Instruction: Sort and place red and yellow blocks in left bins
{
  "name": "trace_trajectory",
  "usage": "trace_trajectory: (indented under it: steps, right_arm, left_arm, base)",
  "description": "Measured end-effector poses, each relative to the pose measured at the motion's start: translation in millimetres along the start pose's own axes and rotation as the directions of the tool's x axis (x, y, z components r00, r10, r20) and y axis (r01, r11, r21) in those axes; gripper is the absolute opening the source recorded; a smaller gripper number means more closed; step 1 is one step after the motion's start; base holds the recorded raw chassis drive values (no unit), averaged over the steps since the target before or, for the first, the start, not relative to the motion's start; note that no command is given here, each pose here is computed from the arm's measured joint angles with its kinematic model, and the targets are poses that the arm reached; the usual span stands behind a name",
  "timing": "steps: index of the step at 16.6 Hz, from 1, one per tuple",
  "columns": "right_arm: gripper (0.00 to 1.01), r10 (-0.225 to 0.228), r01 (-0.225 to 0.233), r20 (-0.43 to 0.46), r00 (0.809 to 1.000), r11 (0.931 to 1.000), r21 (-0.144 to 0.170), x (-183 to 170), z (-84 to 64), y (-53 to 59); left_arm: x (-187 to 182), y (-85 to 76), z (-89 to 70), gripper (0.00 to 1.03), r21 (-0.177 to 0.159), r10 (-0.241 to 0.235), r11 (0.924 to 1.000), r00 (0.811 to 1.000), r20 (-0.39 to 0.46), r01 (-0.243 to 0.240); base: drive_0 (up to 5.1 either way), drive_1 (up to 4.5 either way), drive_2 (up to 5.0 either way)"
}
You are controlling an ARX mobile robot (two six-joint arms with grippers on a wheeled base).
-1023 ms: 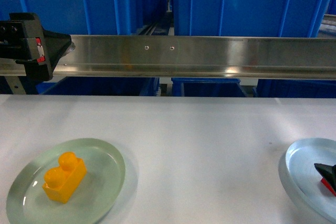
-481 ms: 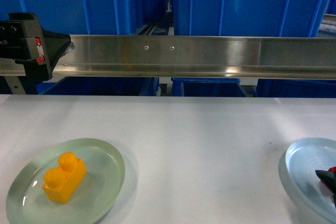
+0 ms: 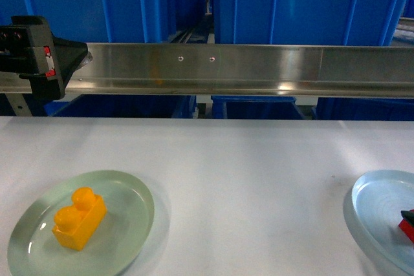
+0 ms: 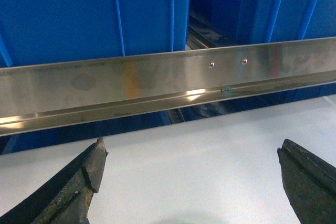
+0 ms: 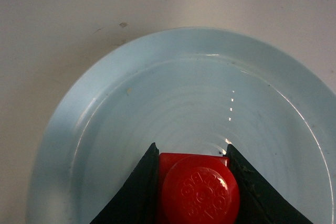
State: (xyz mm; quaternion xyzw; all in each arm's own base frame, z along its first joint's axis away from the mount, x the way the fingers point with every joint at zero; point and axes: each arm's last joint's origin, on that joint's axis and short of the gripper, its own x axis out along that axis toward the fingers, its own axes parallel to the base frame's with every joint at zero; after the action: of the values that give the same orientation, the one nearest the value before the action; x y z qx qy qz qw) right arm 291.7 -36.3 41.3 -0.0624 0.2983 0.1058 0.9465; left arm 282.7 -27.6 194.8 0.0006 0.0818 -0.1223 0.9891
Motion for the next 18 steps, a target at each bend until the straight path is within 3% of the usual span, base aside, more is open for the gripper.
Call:
trace_trajectory:
  steps: [2, 5, 6, 8, 10, 13, 14, 16, 17, 18]
  right_arm:
    - [0.29, -0.018, 0.018, 0.023, 1.0, 0.9998, 0.009, -6.5, 3.3, 0.4]
    - [0.29, -0.085, 0.087, 0.186, 0.979, 0.9962, -0.003, -36.7, 33.0, -11.4]
    - [0.29, -0.111, 0.115, 0.23, 0.967, 0.9933, -0.004, -50.1, 38.3, -14.0]
    - [0.29, -0.15, 0.146, 0.318, 0.936, 0.9886, 0.035, -93.9, 50.7, -14.2]
    - [0.29, -0.172, 0.165, 0.408, 0.896, 0.9849, 0.053, -133.3, 62.3, -7.2]
    - [0.29, -0.217, 0.193, 0.463, 0.859, 0.9762, 0.099, -173.9, 57.7, 1.8]
    - [0.29, -0.232, 0.207, 0.464, 0.855, 0.9727, 0.105, -177.3, 56.7, 3.5]
    - [0.29, -0.235, 0.21, 0.465, 0.854, 0.9719, 0.106, -177.8, 56.1, 4.0]
    - [0.29, -0.235, 0.21, 0.465, 0.854, 0.9719, 0.106, -177.8, 56.1, 4.0]
    - [0.29, -0.235, 0.21, 0.465, 0.854, 0.9719, 0.106, -177.8, 56.1, 4.0]
  left_arm:
    - [0.0, 0.0, 0.0, 0.98, 0.0, 0.0, 1.0, 1.0, 0.0, 0.0]
    - [0.0, 0.0, 0.0, 0.98, 0.0, 0.0, 1.0, 1.0, 0.0, 0.0]
    - [0.0, 0.0, 0.0, 0.98, 0.0, 0.0, 1.0, 1.0, 0.0, 0.0]
    - [0.0, 0.0, 0.0, 0.98, 0.0, 0.0, 1.0, 1.0, 0.0, 0.0]
    - [0.0, 0.0, 0.0, 0.98, 0.0, 0.0, 1.0, 1.0, 0.0, 0.0]
    - [0.0, 0.0, 0.0, 0.98, 0.0, 0.0, 1.0, 1.0, 0.0, 0.0]
    - [0.0, 0.0, 0.0, 0.98, 0.0, 0.0, 1.0, 1.0, 0.0, 0.0]
    - [0.0, 0.0, -0.1, 0.98, 0.0, 0.0, 1.0, 1.0, -0.001, 0.0]
    - [0.2, -0.6, -3.3, 0.98, -0.004, 0.024, 0.9997, 0.999, -0.036, -0.024]
    - [1.7, -3.9, -8.9, 0.98, -0.006, 0.017, 0.9998, 0.997, -0.08, -0.017]
  base:
    - [0.0, 0.0, 0.0]
    - [0.0, 0.0, 0.0]
    - [0.0, 0.0, 0.0]
    - [0.0, 0.0, 0.0]
    - [0.0, 0.0, 0.0]
    - [0.0, 0.0, 0.0]
    - [0.0, 0.0, 0.0]
    - [0.0, 0.0, 0.0]
    - [0.0, 0.0, 0.0]
    - [0.0, 0.0, 0.0]
